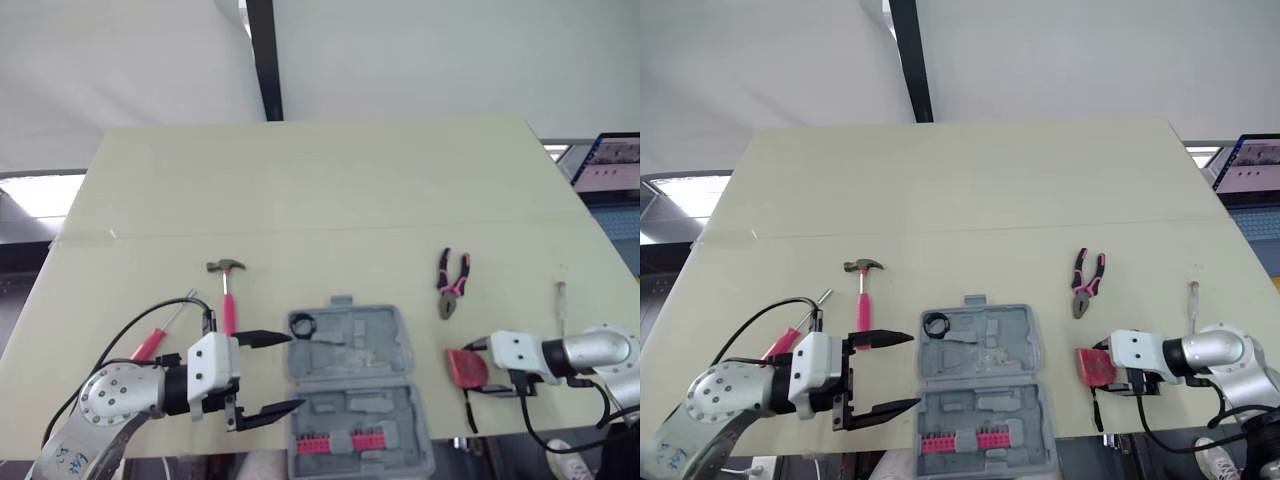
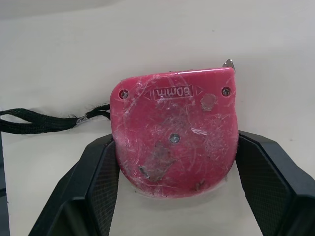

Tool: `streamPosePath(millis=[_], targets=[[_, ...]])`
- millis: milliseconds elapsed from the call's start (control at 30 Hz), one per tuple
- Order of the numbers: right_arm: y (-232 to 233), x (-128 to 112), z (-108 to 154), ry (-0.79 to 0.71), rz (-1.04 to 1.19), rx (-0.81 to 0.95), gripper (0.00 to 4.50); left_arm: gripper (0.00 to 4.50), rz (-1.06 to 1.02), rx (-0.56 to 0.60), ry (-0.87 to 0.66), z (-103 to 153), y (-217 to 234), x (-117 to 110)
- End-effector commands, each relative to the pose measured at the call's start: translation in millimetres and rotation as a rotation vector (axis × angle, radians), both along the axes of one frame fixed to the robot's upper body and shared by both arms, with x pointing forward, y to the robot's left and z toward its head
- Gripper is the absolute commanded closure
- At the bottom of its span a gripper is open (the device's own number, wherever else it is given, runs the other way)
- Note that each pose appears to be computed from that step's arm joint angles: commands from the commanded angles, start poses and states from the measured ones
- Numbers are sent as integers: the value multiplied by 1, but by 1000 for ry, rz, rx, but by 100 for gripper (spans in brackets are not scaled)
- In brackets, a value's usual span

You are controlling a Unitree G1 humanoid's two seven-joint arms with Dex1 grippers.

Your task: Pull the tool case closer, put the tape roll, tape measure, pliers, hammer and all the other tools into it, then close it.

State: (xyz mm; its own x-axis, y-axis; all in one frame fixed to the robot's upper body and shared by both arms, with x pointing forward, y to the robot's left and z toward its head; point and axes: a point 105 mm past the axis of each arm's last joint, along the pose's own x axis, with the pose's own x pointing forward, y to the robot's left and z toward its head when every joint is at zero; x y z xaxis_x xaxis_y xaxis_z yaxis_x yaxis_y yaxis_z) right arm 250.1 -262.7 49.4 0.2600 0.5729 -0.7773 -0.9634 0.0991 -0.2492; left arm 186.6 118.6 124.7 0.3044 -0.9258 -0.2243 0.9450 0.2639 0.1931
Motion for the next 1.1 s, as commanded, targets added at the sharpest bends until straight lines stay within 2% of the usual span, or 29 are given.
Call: streamPosePath(millis=[33,233,467,800,1100], targets=[[2,12,38,-51,-24,-12,152,0,27,-9,-26,3,6,1],[33,23,82,-58,-14,-144,152,0,92,7,-12,-10,21,3],[75,28,98,-87,-20,-278,152,0,137,16,-17,-17,34,4],[126,38,96,-158,44,-425,152,0,159,33,-10,-27,40,7],[150,42,83,-130,97,-472,152,0,142,47,-13,-33,40,6]])
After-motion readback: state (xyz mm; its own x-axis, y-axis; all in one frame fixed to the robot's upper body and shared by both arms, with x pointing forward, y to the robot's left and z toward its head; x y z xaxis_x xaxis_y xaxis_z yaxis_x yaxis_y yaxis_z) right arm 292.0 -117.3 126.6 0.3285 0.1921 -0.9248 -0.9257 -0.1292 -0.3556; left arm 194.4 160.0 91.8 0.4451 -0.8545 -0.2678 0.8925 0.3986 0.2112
